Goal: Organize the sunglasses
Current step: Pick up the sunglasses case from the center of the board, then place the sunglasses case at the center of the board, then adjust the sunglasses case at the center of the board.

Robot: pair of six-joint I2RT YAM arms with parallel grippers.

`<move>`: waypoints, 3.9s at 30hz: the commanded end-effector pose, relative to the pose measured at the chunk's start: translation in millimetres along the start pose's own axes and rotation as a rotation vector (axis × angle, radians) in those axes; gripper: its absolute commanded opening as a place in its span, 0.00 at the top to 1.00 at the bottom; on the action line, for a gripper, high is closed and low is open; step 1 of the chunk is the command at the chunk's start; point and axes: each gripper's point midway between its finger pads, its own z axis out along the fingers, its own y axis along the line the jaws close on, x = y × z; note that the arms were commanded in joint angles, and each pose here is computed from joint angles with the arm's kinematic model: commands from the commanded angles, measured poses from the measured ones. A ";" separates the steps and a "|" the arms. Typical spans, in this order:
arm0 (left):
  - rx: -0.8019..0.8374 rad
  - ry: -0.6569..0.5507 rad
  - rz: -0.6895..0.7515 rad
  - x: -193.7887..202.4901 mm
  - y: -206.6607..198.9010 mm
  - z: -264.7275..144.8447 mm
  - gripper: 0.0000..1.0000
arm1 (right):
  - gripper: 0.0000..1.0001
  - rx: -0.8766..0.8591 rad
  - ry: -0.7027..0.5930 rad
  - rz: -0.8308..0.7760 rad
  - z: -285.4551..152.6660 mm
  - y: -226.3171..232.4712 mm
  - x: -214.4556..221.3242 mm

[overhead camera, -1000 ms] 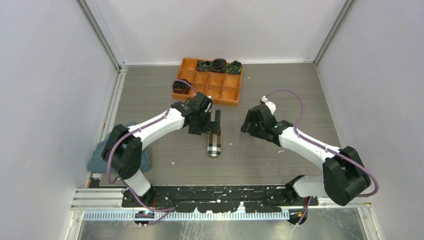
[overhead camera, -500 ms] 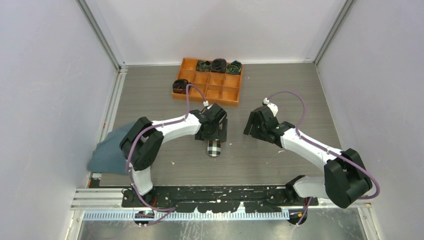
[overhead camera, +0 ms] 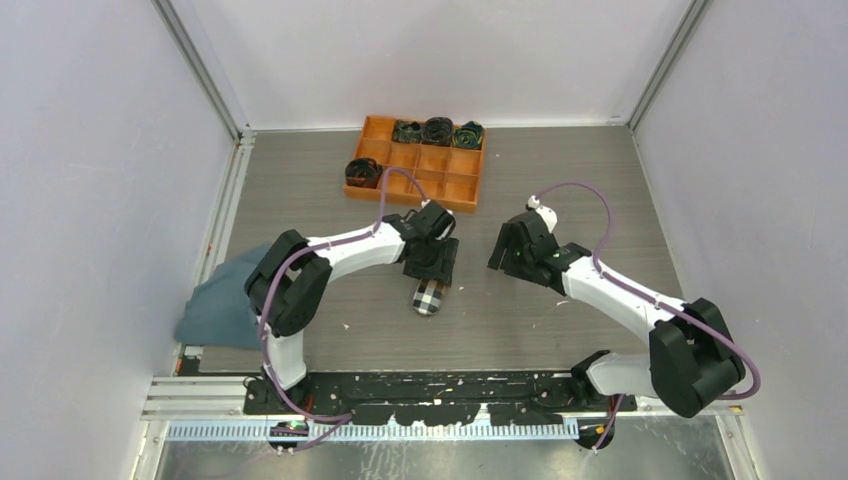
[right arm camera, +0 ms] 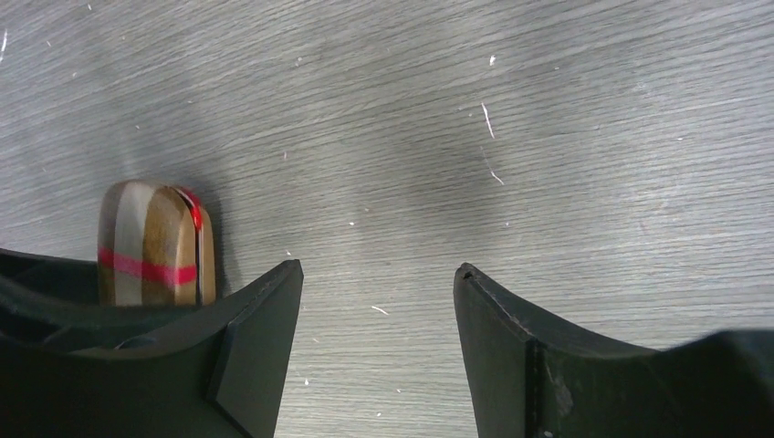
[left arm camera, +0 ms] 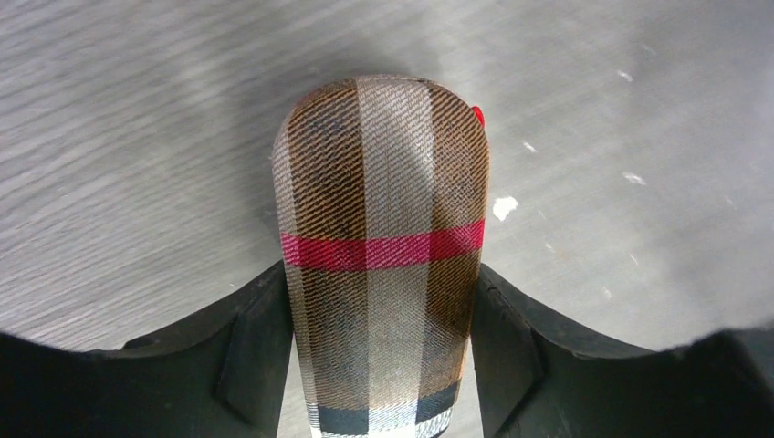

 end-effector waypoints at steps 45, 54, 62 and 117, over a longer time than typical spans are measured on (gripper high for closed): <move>0.205 0.000 0.164 -21.6 -16.7 -36.9 0.20 | 0.52 -0.313 0.035 0.293 4.1 46.8 11.7; 0.000 -0.057 -0.053 -37.2 -17.5 -25.1 0.18 | 0.49 -0.214 -0.024 0.325 -4.0 3.7 -5.8; -0.186 -0.054 -0.041 -36.4 -20.0 -15.1 0.17 | 0.48 -0.213 -0.018 0.340 -5.3 -4.6 -7.6; -0.243 -0.076 0.043 -35.6 -28.5 8.7 0.46 | 0.49 -0.234 0.005 0.343 -8.7 -6.9 -1.6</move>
